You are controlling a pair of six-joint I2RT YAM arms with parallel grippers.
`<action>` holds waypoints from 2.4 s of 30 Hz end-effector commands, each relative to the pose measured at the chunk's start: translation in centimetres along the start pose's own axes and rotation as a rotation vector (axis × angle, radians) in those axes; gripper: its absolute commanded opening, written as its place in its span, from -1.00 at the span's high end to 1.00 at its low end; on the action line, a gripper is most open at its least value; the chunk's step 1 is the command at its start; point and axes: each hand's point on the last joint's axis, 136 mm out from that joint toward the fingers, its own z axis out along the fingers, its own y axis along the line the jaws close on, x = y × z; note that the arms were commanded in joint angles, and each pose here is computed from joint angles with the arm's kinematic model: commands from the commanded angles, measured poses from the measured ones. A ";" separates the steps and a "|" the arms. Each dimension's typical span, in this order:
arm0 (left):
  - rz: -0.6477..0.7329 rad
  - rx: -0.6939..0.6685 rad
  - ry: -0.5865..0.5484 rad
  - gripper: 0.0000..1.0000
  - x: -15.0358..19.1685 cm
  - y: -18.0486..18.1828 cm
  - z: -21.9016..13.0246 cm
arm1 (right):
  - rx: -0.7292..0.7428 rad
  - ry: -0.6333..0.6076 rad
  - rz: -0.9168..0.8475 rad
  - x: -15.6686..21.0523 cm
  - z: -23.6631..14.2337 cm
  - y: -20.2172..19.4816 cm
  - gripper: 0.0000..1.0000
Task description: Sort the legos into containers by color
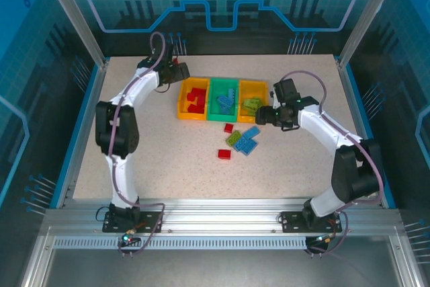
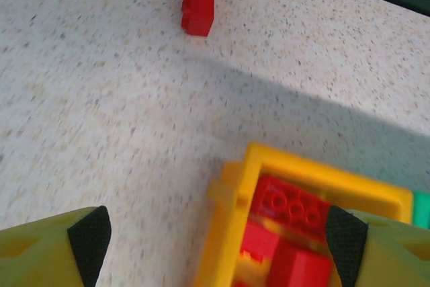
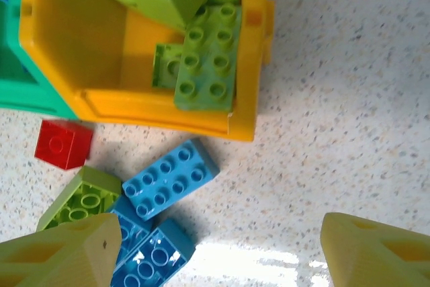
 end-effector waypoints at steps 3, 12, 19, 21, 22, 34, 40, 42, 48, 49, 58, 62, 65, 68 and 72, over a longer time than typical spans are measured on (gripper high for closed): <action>0.027 -0.011 0.018 -0.71 -1.5 -0.1 4.6 | 0.013 0.040 0.001 -1.0 1.4 -0.8 -0.59; 0.032 -0.048 -0.130 -0.66 -5.5 0.1 10.6 | 0.047 0.075 0.021 -2.0 3.1 -2.1 -0.60; 0.025 -0.112 -0.173 -0.79 -6.2 1.5 13.5 | 0.052 0.102 0.057 -2.3 4.1 -2.7 -0.62; 0.009 -0.122 -0.190 -0.81 -6.8 1.7 13.7 | 0.060 0.108 0.060 -2.4 4.1 -2.9 -0.63; 0.006 -0.127 -0.200 -0.79 -7.1 1.8 13.7 | 0.061 0.110 0.063 -2.4 4.1 -2.9 -0.63; -0.046 -0.110 -0.153 -0.18 -7.1 3.8 14.3 | 0.026 0.096 0.100 -3.5 3.7 -2.5 -0.64; -0.036 -0.092 -0.141 -0.06 -7.1 3.7 14.4 | 0.022 0.079 0.108 -4.1 3.0 -2.6 -0.64; -0.032 -0.082 -0.137 0.02 -7.0 3.5 14.4 | 0.024 0.077 0.110 -4.1 3.0 -2.8 -0.64; -0.039 -0.063 -0.125 0.31 -6.7 3.2 14.5 | 0.014 0.080 0.115 -3.9 3.2 -2.7 -0.64; -0.042 -0.059 -0.125 0.28 -6.7 3.1 14.5 | 0.012 0.080 0.115 -3.8 3.3 -2.7 -0.63; -0.055 -0.009 -0.124 -0.60 -6.7 2.3 14.8 | -0.006 0.078 0.090 -4.4 3.5 -2.1 -0.58; -0.080 -0.007 -0.105 -0.63 -6.2 2.4 14.9 | -0.015 0.075 0.092 -4.6 3.6 -1.9 -0.57; -0.121 -0.005 -0.084 -0.77 -5.7 2.6 15.0 | -0.029 0.064 0.091 -4.7 3.3 -1.6 -0.57; -0.188 0.023 -0.104 -0.94 -5.9 2.8 15.0 | -0.042 0.047 0.089 -5.0 2.9 -1.4 -0.58; -0.354 0.078 -0.077 -0.97 -5.6 3.2 15.3 | -0.048 0.051 0.091 -5.0 2.7 -1.2 -0.61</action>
